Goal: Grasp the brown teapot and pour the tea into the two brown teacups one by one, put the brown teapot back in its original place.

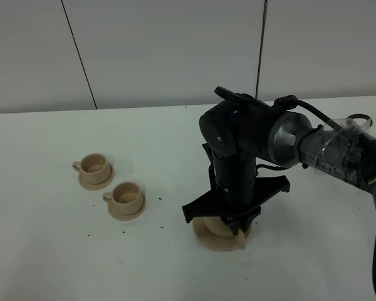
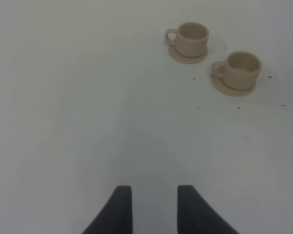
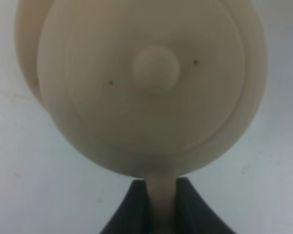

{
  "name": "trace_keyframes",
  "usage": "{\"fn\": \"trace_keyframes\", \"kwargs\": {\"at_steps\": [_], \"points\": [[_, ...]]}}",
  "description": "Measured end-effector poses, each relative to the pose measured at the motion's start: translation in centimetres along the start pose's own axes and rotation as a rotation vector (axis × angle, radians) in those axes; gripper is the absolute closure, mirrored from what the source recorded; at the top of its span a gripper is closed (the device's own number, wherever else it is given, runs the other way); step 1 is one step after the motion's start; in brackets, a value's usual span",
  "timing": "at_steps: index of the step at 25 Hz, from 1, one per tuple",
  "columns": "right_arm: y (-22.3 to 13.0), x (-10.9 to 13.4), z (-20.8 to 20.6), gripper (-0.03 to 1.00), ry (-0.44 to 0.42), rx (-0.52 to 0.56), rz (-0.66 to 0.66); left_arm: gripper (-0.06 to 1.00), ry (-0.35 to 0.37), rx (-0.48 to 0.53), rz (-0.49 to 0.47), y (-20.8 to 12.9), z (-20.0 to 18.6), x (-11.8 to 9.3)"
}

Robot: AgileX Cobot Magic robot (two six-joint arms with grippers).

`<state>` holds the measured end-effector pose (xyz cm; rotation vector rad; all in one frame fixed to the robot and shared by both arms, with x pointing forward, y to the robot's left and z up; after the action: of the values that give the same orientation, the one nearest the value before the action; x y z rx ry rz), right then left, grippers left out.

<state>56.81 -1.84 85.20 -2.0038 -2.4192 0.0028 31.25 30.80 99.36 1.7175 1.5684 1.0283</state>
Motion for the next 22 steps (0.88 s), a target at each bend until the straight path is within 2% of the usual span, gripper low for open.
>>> {"fn": "trace_keyframes", "kwargs": {"at_steps": [22], "points": [[-0.03,0.49,0.28,0.88,0.003,-0.006,-0.006,0.65,0.000,0.000,0.000,0.00,0.00,0.00]]}}
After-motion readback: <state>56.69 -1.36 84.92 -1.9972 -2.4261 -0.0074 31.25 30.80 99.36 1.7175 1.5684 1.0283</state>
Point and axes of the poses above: a point on each arm's last joint axis where the gripper is mounted, z pointing out along that axis toward the gripper, x along the wrist's bending axis when the last joint is at zero, y = z × x, the point moved 10 cm from there along z, pointing out along that axis toward the gripper, and after that the axes turned 9 degrees about z, right-handed, at the moved point
